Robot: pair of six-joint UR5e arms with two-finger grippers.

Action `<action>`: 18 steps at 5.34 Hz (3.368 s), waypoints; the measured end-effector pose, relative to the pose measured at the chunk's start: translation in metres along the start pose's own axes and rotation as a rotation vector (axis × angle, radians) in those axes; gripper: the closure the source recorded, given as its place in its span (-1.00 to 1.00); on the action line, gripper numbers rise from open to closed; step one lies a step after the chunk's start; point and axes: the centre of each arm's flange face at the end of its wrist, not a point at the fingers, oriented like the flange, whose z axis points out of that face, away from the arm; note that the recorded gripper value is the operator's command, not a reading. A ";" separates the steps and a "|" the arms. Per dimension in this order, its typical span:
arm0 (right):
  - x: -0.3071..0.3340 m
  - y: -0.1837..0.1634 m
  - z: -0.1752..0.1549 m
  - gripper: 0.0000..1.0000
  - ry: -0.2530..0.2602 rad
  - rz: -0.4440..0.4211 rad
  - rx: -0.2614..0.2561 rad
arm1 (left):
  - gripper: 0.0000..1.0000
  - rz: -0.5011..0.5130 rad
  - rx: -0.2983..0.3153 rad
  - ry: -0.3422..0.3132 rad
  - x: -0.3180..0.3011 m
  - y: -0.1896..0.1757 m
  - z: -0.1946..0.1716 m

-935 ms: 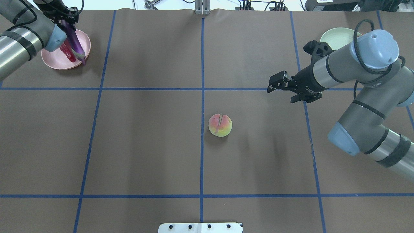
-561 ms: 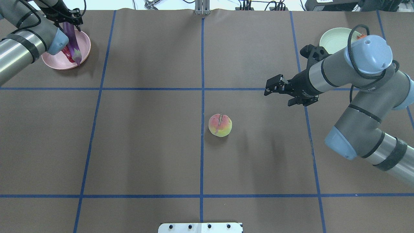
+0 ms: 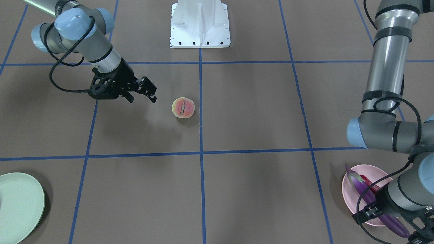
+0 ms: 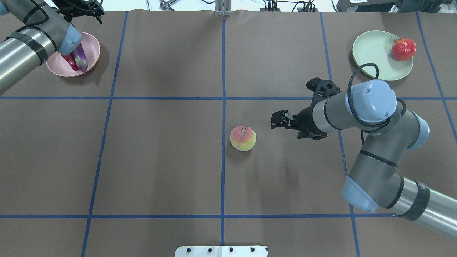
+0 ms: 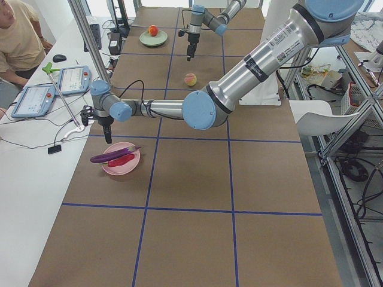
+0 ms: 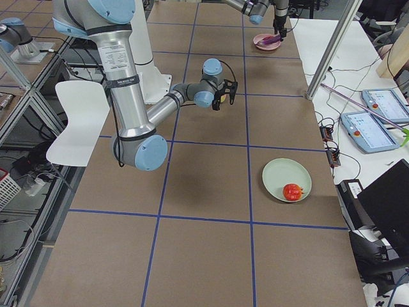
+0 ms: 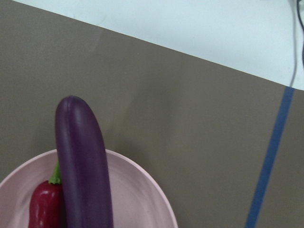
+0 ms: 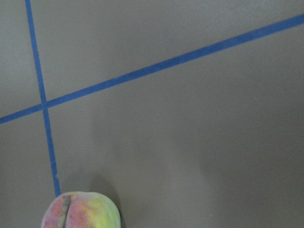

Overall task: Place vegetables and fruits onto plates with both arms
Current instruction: 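Reach the right gripper down to the peach and grasp it, then carry the peach to the green plate while the left gripper releases the eggplant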

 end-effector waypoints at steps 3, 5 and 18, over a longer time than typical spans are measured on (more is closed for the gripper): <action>-0.057 0.075 0.034 -1.00 0.063 0.097 0.091 | -1.00 -0.020 -0.004 0.015 0.014 0.013 -0.007; -0.069 0.082 0.042 -0.99 0.070 0.126 0.117 | -1.00 -0.037 -0.011 0.022 0.020 0.029 0.001; -0.098 0.044 0.071 1.00 0.080 0.173 0.225 | -1.00 -0.081 -0.016 0.039 0.041 0.056 0.004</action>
